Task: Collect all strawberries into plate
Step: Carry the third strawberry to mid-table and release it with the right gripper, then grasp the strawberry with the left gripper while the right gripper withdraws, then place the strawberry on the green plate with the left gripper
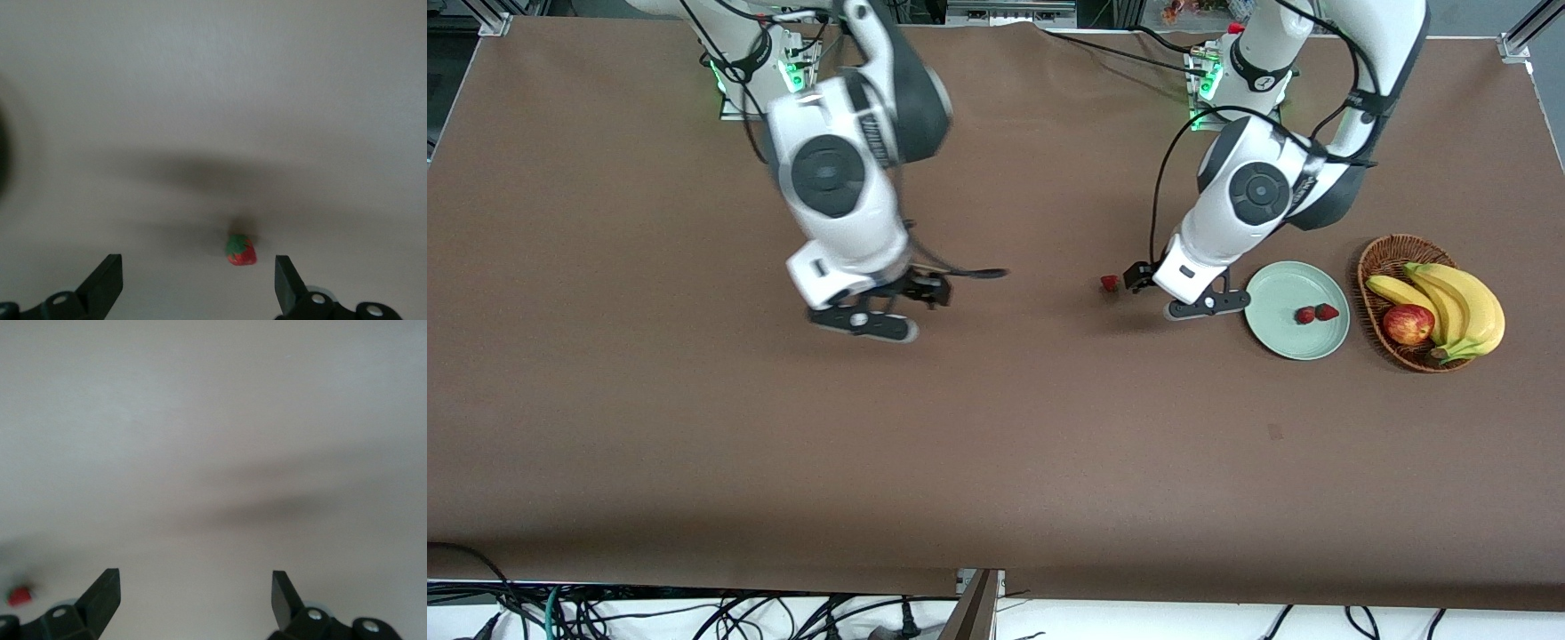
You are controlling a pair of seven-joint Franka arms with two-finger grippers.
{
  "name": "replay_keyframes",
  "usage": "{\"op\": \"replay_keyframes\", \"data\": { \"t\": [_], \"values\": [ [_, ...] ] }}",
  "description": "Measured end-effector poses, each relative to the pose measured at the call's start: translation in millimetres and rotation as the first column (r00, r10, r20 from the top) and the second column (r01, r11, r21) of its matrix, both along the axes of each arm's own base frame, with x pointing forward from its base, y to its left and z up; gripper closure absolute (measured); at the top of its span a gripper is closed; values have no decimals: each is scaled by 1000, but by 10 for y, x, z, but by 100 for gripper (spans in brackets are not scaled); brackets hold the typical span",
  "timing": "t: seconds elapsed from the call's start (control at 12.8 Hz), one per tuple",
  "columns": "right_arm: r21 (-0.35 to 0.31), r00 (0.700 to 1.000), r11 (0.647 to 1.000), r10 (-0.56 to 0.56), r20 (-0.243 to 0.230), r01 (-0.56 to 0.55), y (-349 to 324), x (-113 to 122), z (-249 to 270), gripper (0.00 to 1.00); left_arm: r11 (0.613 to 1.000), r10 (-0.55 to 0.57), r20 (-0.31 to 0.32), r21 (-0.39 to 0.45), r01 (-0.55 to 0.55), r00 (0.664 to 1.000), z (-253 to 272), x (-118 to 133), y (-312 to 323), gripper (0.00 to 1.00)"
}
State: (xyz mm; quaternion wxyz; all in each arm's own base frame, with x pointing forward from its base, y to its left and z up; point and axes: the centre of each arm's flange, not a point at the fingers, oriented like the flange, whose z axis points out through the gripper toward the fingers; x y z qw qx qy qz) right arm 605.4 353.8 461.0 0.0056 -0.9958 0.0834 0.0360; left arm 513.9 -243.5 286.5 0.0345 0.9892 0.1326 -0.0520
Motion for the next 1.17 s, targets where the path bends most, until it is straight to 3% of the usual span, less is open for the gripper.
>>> {"op": "replay_keyframes", "data": {
  "t": [0.23, 0.39, 0.62, 0.94, 1.17],
  "values": [
    [46, 999, 999, 24, -33, -23, -881, 60, 289, 0, 990, 128, 19, 50, -129, 992, -384, -192, -248, 0],
    [41, 997, 998, 59, -42, -57, -1425, -29, 461, 0, 980, 173, 45, 93, -177, 984, -651, -342, -444, 0],
    [45, 995, 995, 94, -40, -92, -1904, -324, 740, 0, 965, 213, 73, 141, -222, 974, -987, -508, -611, 0],
    [48, 991, 990, 135, -18, -134, -2251, -720, 992, 0, 961, 229, 69, 144, -237, 971, -1072, -540, -636, 0],
    [41, 986, 985, 168, -5, -168, -2286, -758, 1019, 0, 961, 230, 70, 143, -238, 971, -1070, -553, -658, 34]
  ]
}}
